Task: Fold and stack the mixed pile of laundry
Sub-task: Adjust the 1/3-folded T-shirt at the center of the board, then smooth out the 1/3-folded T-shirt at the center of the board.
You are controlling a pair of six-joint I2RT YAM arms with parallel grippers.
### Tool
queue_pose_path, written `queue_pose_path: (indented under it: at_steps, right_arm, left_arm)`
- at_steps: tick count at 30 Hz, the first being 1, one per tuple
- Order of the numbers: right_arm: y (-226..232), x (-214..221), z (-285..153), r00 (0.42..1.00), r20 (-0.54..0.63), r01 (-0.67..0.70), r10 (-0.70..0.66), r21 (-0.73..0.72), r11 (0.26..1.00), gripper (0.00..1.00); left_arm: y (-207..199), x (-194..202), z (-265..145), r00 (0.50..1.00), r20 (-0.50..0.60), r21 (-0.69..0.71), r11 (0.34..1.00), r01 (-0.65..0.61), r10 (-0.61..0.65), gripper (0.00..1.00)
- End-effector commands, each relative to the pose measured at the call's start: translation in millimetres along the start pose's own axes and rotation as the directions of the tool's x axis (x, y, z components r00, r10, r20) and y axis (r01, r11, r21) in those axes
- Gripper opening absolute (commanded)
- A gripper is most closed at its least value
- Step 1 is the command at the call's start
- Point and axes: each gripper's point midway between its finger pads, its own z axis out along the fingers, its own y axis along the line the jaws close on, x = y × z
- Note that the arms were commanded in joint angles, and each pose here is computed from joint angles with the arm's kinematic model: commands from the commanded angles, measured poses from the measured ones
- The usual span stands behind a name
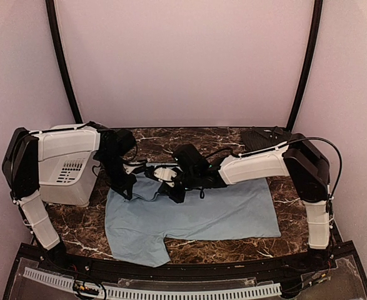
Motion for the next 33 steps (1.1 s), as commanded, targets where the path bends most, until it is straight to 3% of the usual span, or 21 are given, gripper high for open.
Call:
queue_pose_path:
  at_steps: [1, 7, 12, 15, 17, 20, 24, 27, 33]
  right_arm:
    - [12.7, -10.9, -7.5, 0.999, 0.039, -0.002, 0.004, -0.051, 0.999, 0.0]
    - [20.1, -1.5, -7.2, 1.0, 0.022, -0.006, 0.007, -0.077, 0.997, 0.0]
    - [28.6, 2.8, -5.3, 1.0, 0.0, -0.007, 0.007, -0.118, 0.993, 0.0]
    - [37.2, 1.2, -7.6, 1.0, -0.008, -0.01, 0.009, -0.15, 0.989, 0.28]
    - [38.2, -2.5, -14.5, 1.0, -0.003, -0.027, 0.027, -0.153, 0.988, 0.43]
    - [25.6, -14.3, -37.1, 0.997, 0.038, -0.068, 0.073, -0.13, 0.989, 0.55]
    - [-20.2, -23.2, -85.0, 0.972, 0.109, -0.201, 0.209, -0.079, 0.976, 0.6]
    - [-73.1, -1.7, -120.0, 0.932, 0.127, -0.342, 0.338, 0.01, 0.94, 0.61]
    - [-174.6, 86.9, -176.9, 0.792, 0.099, -0.601, 0.602, 0.294, 0.743, 0.58]
  left_arm:
    - [-5.9, 12.3, -6.3, 1.0, -0.015, 0.012, 1.0, 0.005, -0.005, 0.02]
    - [-13.8, 16.4, -2.1, 1.0, -0.027, 0.034, 0.999, -0.011, 0.011, 0.02]
    - [-9.9, 20.3, 3.1, 0.999, -0.047, 0.003, 1.0, -0.014, 0.014, 0.13]
    - [-4.2, 17.6, -3.1, 0.999, -0.028, -0.04, 0.999, -0.019, 0.017, 0.26]
    - [0.7, 12.2, -14.9, 1.0, 0.008, -0.086, 0.996, -0.027, 0.028, 0.3]
    - [-1.0, -9.8, -40.4, 0.992, 0.108, -0.11, 0.992, -0.056, 0.068, 0.33]
    - [-2.1, -67.2, -69.7, 0.941, 0.316, -0.15, 0.985, -0.08, 0.125, 0.35]
    - [-12.9, -121.6, -91.7, 0.854, 0.493, -0.125, 0.985, -0.116, 0.163, 0.4]
    - [-24.2, -199.5, -81.6, 0.788, 0.59, -0.058, 0.983, -0.173, 0.174, 0.44]
